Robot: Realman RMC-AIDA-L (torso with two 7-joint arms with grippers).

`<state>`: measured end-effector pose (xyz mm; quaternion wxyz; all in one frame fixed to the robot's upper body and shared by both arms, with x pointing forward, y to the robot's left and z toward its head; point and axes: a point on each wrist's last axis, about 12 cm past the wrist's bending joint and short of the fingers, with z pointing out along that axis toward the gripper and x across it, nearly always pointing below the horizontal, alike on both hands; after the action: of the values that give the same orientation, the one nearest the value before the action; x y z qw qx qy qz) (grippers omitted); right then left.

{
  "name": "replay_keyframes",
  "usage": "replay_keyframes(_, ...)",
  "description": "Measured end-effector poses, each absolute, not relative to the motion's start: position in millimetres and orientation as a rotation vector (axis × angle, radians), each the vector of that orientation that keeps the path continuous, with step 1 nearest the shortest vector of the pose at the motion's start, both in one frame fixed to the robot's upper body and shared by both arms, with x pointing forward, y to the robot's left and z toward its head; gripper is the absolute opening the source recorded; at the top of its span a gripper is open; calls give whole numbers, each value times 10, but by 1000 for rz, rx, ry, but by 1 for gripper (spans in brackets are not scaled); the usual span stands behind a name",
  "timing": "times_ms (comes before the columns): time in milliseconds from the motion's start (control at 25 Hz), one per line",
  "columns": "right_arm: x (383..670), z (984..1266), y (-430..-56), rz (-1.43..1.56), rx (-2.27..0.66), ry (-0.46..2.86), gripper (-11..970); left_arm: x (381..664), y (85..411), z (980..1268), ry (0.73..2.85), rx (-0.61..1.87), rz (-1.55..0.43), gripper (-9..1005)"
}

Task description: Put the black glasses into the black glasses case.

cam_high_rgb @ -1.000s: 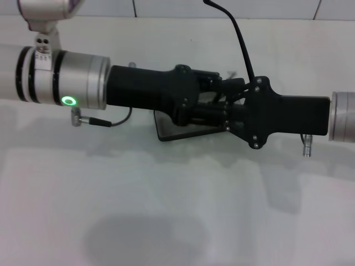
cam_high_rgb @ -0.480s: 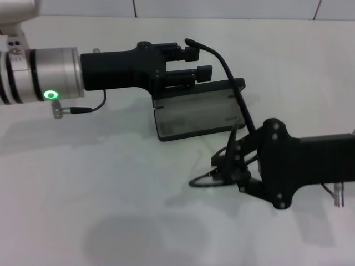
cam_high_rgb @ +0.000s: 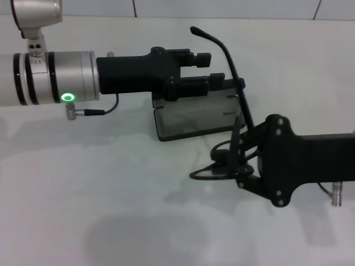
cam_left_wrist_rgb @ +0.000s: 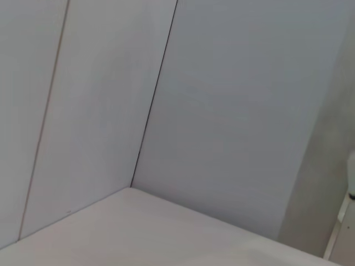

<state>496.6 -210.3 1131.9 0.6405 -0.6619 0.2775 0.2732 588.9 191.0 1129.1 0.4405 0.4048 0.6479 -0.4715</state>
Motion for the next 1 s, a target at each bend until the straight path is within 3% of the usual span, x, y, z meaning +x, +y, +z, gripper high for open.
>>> replay_keyframes(360, 5096, 11199, -1953, 892, -1400, 678, 109, 5871, 1702, 11264, 1502, 1028, -1124, 635)
replay_keyframes(1000, 5170, 11113, -2159, 923, -1271, 918, 119, 5738, 1812, 11161, 1291, 952, -1029, 635)
